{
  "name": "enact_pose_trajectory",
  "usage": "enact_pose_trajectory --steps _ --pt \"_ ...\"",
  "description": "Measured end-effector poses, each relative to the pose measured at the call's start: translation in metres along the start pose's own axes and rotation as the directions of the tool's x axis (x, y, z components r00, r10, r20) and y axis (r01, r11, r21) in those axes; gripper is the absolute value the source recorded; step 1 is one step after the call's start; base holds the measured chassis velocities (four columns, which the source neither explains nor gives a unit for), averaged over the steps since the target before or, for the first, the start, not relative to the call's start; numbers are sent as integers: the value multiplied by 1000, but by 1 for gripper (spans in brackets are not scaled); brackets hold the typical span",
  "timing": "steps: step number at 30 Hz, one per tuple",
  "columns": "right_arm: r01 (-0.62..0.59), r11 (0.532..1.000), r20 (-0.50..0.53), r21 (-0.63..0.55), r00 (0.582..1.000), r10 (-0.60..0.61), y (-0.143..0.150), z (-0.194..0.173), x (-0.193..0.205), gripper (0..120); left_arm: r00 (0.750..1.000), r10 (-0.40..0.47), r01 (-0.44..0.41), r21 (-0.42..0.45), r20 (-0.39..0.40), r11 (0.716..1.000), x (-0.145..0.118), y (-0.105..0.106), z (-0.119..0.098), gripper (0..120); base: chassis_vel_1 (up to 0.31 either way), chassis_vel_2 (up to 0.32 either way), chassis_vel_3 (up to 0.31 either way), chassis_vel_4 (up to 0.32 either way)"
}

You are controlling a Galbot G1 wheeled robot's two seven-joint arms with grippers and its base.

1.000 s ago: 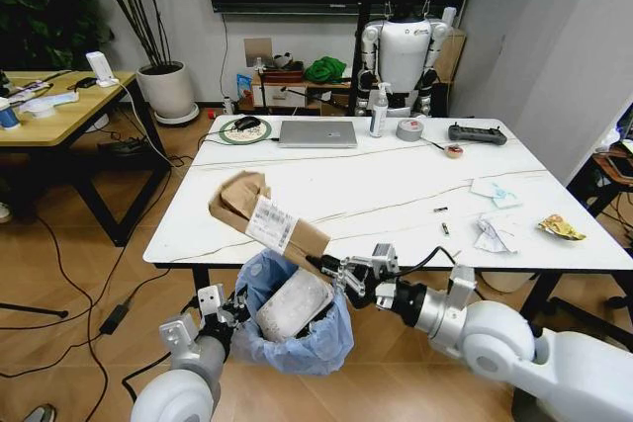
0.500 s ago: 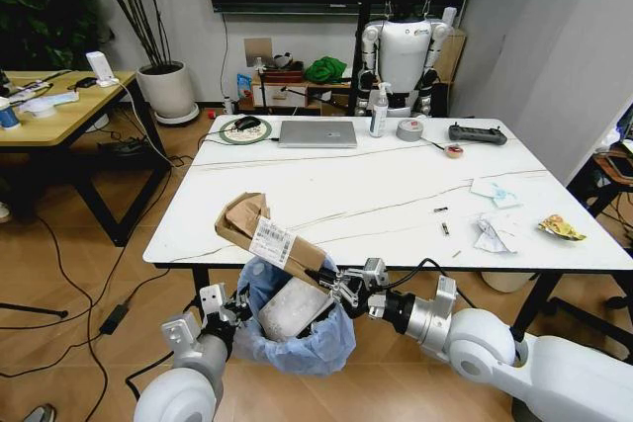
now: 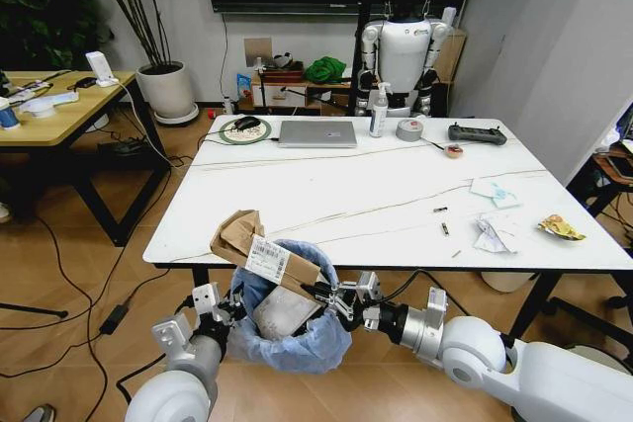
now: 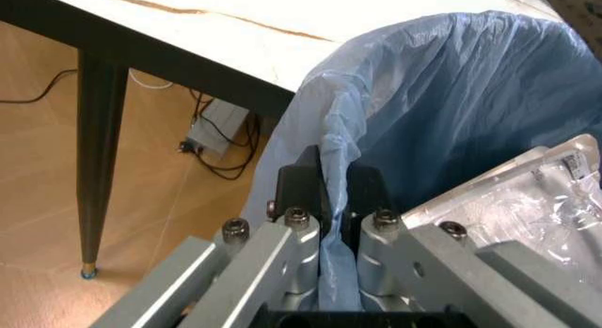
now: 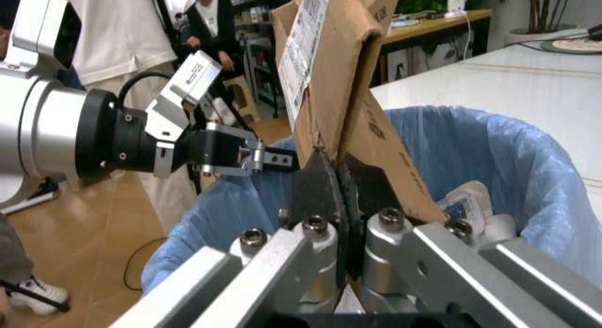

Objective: Pick up the trash bin and place the trash from the table into it.

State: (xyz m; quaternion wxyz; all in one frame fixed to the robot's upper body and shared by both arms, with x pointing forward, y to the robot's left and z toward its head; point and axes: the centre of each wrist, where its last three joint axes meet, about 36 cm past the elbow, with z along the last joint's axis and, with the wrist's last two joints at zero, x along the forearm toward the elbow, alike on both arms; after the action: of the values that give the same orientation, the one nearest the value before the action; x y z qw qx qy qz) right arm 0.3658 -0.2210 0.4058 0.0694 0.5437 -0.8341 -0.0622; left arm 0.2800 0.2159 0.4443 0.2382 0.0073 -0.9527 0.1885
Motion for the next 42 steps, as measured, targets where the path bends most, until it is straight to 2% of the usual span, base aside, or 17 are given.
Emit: enact_pose_trajectory --steps 20,21,24,29,31,32,35,38,42 --pt "21 1000 3 13 1000 -21 1 6 -2 2 1000 -7 7 -2 9 1000 4 2 -3 0 0 0 0 0" --pt "24 1000 0 14 1000 -24 2 8 -2 8 1000 -8 8 -2 11 1000 5 2 -3 0 0 0 0 0" --pt "28 999 -1 15 1000 -28 3 9 -3 15 1000 -10 10 -2 12 1000 6 2 -4 0 0 0 0 0" --pt "35 999 -3 18 999 -35 4 12 -4 37 1000 -14 14 -4 17 1000 9 4 -6 0 0 0 0 0" --pt "35 999 -3 19 999 -35 4 12 -4 38 1000 -14 14 -4 18 1000 9 4 -6 0 0 0 0 0" --pt "35 999 -1 23 999 -35 4 12 -4 46 1000 -17 17 -5 19 1000 9 5 -6 0 0 0 0 0" --pt "31 999 -4 33 999 -31 3 11 0 59 1000 -20 20 -6 19 1000 10 6 -6 0 0 0 0 0" --pt "31 999 -3 36 1000 -31 2 10 1 66 1000 -20 20 -6 20 1000 10 5 -6 0 0 0 0 0" --pt "34 999 7 40 999 -35 3 6 0 85 1000 -21 22 -5 19 1000 8 5 -5 0 0 0 0 0"
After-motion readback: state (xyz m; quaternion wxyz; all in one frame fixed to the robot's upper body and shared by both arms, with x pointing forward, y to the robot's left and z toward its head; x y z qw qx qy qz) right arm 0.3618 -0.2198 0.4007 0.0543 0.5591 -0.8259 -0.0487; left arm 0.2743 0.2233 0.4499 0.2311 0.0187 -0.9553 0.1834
